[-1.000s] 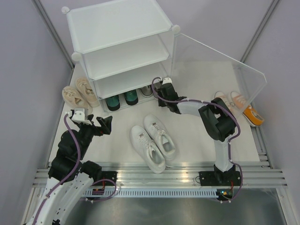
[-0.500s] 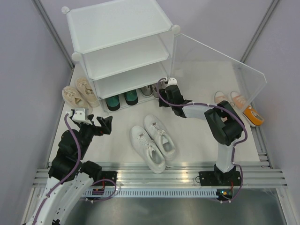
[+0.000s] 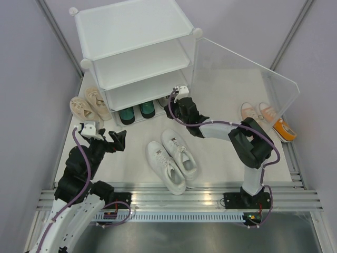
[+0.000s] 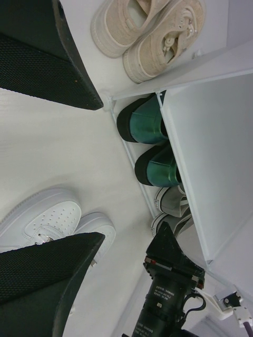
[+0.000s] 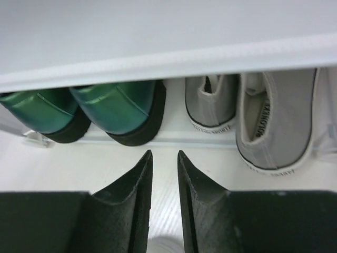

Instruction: Place and organize the shoes in the shoe cabinet

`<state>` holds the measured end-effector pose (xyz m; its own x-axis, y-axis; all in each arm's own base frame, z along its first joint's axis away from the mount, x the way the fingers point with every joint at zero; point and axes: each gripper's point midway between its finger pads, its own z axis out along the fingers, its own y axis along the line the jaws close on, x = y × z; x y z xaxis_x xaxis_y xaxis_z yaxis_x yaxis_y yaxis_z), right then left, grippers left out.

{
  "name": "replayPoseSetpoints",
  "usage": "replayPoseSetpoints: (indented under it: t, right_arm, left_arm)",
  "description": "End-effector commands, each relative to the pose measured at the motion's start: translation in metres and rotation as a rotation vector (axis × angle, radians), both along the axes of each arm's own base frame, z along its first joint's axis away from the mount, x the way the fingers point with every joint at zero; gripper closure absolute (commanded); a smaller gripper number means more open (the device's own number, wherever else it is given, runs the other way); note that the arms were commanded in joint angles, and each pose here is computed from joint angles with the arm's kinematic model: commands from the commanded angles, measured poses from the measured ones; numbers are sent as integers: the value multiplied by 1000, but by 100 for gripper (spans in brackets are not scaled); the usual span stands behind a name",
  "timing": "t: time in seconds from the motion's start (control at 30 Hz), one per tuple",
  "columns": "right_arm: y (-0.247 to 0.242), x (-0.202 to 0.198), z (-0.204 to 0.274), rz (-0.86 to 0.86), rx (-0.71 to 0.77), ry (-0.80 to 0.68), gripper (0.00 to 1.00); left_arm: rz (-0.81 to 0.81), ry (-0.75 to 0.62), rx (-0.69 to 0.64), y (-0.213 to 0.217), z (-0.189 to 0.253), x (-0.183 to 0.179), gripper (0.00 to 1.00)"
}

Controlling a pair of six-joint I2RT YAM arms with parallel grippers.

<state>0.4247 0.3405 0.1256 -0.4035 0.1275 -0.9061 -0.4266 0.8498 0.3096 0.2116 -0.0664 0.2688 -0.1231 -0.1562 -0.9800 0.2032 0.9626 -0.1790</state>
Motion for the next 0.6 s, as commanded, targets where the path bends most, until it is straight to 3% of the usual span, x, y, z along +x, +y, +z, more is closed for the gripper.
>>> replayPoseSetpoints:
  t: [0.0,0.13,0.57]
  right_arm:
    - [10,26,10,-58,37,-68,69]
    - [7,40,-2,-103,-3,-89,60]
    - [2,65,-16,-190,-63,-125,52]
  left_arm:
    - [-13,-39,24,-1,9,2,0]
    - [-17,-39,23,-2,9,2,0]
    - [-22,-40,21,-3,9,1,0]
